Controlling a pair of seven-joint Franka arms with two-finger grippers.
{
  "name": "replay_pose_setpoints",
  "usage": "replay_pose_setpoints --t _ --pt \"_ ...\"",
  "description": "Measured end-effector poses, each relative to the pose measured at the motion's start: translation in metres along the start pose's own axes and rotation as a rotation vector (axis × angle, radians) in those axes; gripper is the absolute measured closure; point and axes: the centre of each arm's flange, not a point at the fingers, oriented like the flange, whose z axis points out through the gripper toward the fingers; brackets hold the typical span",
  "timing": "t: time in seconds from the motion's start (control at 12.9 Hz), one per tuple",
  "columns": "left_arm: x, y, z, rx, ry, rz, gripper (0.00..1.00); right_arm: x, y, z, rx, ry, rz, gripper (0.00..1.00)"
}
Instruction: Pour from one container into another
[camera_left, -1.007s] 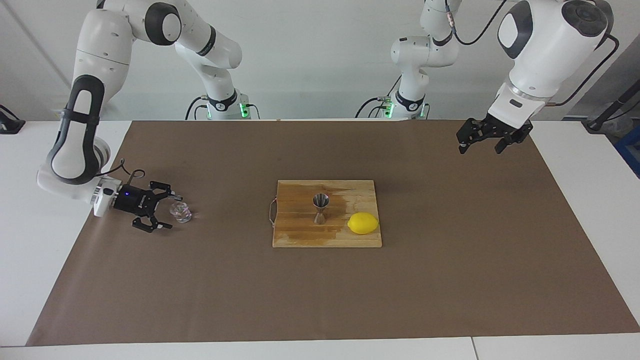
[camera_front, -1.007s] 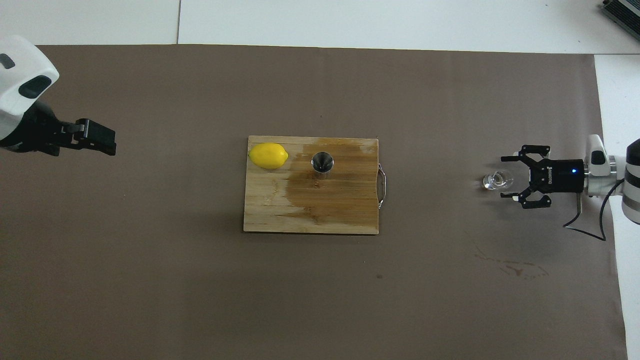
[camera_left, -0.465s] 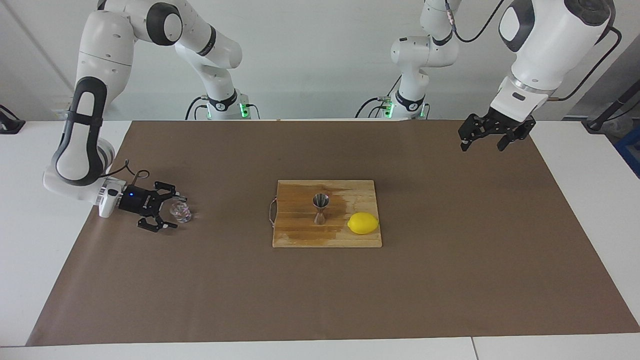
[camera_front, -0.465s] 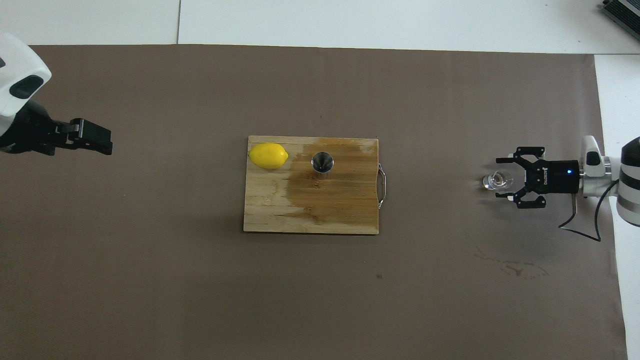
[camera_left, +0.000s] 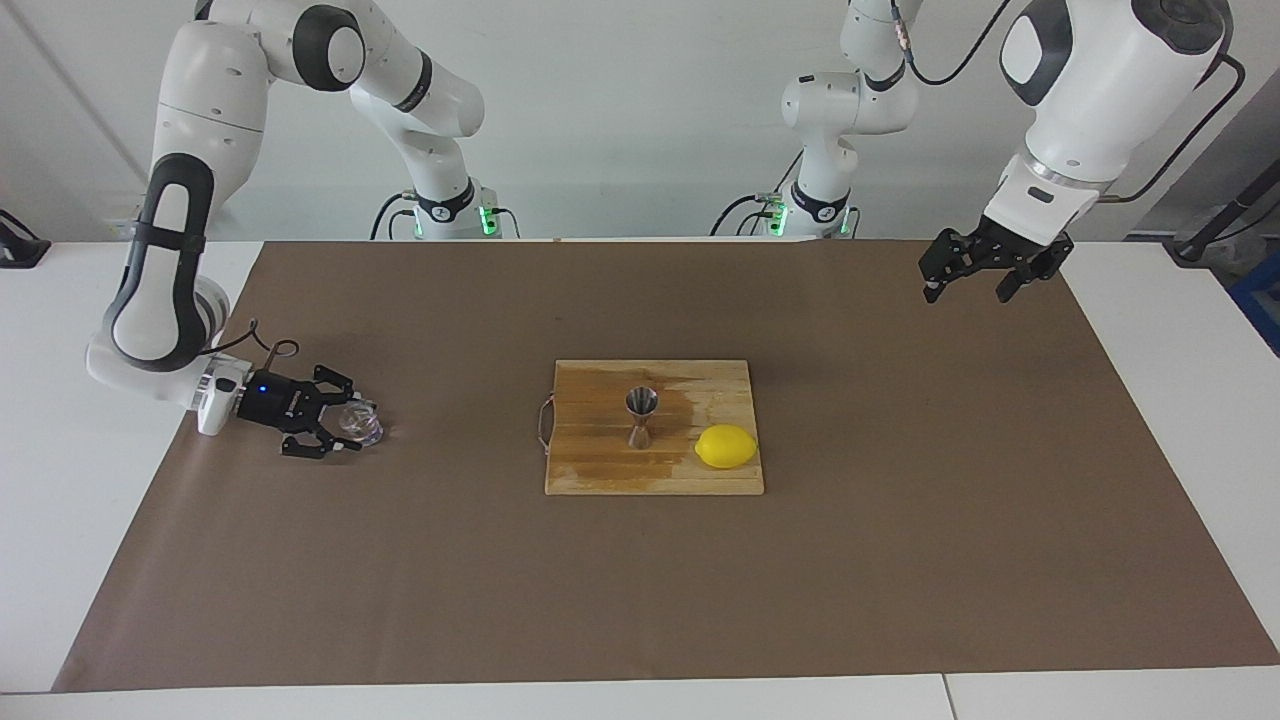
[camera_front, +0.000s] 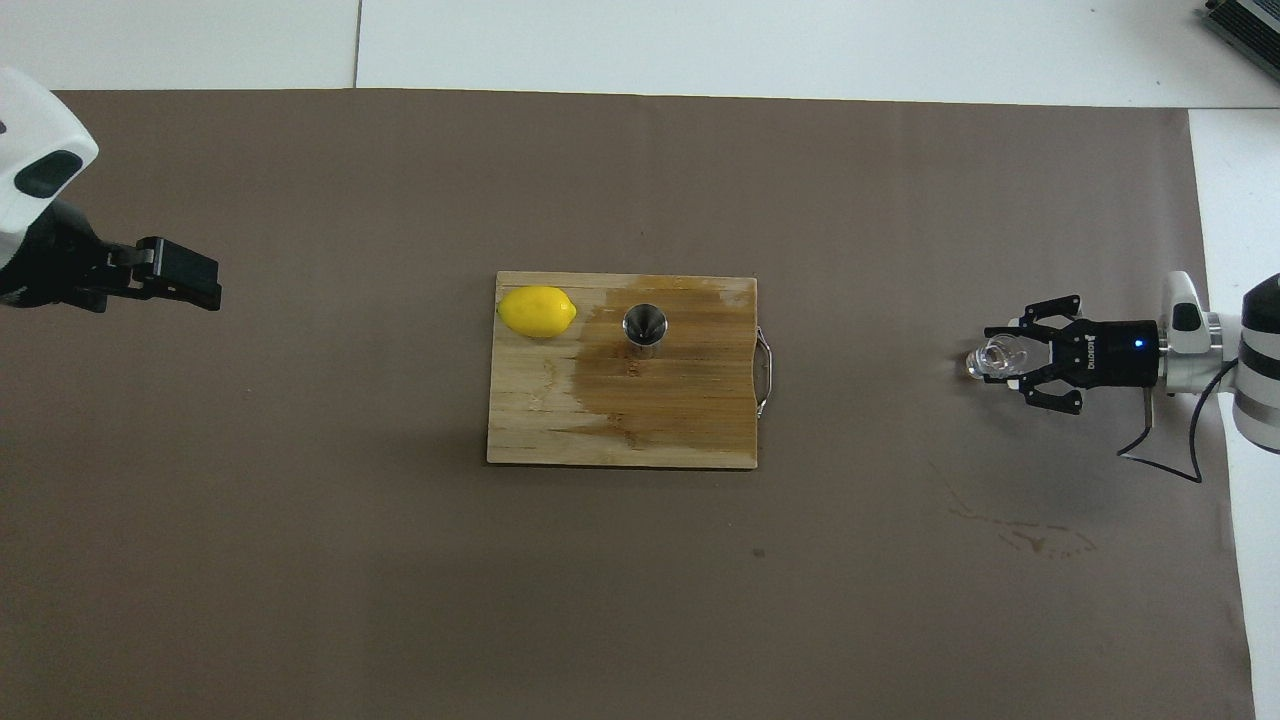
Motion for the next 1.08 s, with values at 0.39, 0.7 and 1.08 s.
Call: replay_pose_setpoints --t 0.39,0.7,1.08 --pt "0.000 0.000 0.000 0.000 0.000 0.000 0.00 0.002 0.001 0.003 0.001 -0.006 -0.007 0.51" --pt "0.000 0.000 0.000 0.000 0.000 0.000 0.00 0.007 0.006 0.004 -0.018 -0.008 -0.040 0.51" --pt "0.000 0.000 0.000 0.000 0.000 0.000 0.00 0.073 0.021 0.001 -0.101 -0.054 -0.139 0.51"
